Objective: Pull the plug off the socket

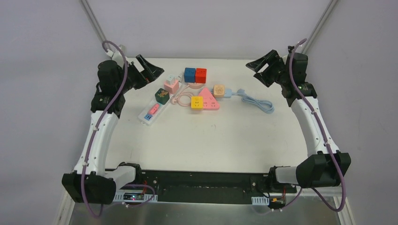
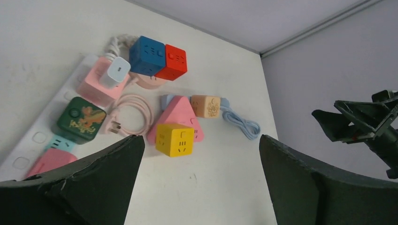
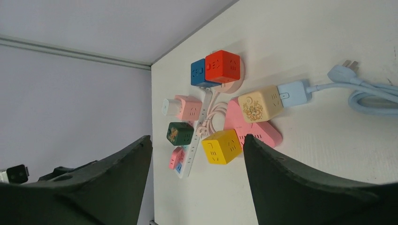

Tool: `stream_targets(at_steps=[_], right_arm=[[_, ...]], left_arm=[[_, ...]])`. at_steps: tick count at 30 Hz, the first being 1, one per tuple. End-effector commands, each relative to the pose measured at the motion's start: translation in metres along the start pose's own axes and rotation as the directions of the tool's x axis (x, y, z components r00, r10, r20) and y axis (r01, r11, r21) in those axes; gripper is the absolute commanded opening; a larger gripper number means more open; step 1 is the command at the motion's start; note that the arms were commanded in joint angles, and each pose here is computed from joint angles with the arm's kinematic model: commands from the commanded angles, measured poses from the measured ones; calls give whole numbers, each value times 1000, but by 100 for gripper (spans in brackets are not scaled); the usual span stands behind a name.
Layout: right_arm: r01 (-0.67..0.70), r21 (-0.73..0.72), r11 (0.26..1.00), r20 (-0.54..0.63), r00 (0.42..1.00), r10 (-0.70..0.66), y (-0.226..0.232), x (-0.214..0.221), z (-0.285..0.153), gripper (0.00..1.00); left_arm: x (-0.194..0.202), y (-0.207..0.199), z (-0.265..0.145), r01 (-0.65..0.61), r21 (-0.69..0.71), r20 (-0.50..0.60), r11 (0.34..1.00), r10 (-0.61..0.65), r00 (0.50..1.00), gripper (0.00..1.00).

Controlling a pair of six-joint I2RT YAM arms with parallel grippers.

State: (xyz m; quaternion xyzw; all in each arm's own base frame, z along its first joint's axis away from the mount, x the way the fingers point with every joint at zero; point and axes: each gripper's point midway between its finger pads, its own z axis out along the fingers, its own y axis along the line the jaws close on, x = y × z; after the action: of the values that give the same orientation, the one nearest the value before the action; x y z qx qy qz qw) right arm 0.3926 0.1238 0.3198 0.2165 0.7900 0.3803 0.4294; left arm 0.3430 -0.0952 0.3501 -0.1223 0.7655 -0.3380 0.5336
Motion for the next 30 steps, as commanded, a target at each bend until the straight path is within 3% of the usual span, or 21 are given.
stream_targets(at_steps=[1, 5, 9, 13, 19, 24, 30], right_arm=[[-56, 28, 998, -45, 997, 58, -6, 15, 11, 72], [-112, 89, 990, -125, 984, 123, -25, 46, 21, 64], [-129, 83, 988, -147, 979, 140, -33, 75, 26, 61], [-113, 147, 983, -128, 983, 132, -55, 92, 35, 60], [-210, 365, 907, 81, 978, 194, -111, 98, 41, 60], [-94, 383, 919, 55, 995, 79, -99, 105, 47, 59], [-76, 394, 916, 34, 997, 68, -105, 113, 49, 60]], left_arm=[[30, -20, 33, 40, 115, -126, 993, -25, 992, 99], [83, 7, 66, 58, -40, -289, 997, -67, 955, 99], [122, 6, 96, 40, -60, -392, 997, -60, 918, 89], [143, 18, 124, 1, -128, -409, 992, -54, 911, 86], [166, 30, 161, -53, -137, -461, 989, -16, 887, 86], [186, 48, 174, -109, -179, -517, 978, 1, 856, 85], [226, 52, 175, -90, -181, -597, 979, -36, 802, 78]])
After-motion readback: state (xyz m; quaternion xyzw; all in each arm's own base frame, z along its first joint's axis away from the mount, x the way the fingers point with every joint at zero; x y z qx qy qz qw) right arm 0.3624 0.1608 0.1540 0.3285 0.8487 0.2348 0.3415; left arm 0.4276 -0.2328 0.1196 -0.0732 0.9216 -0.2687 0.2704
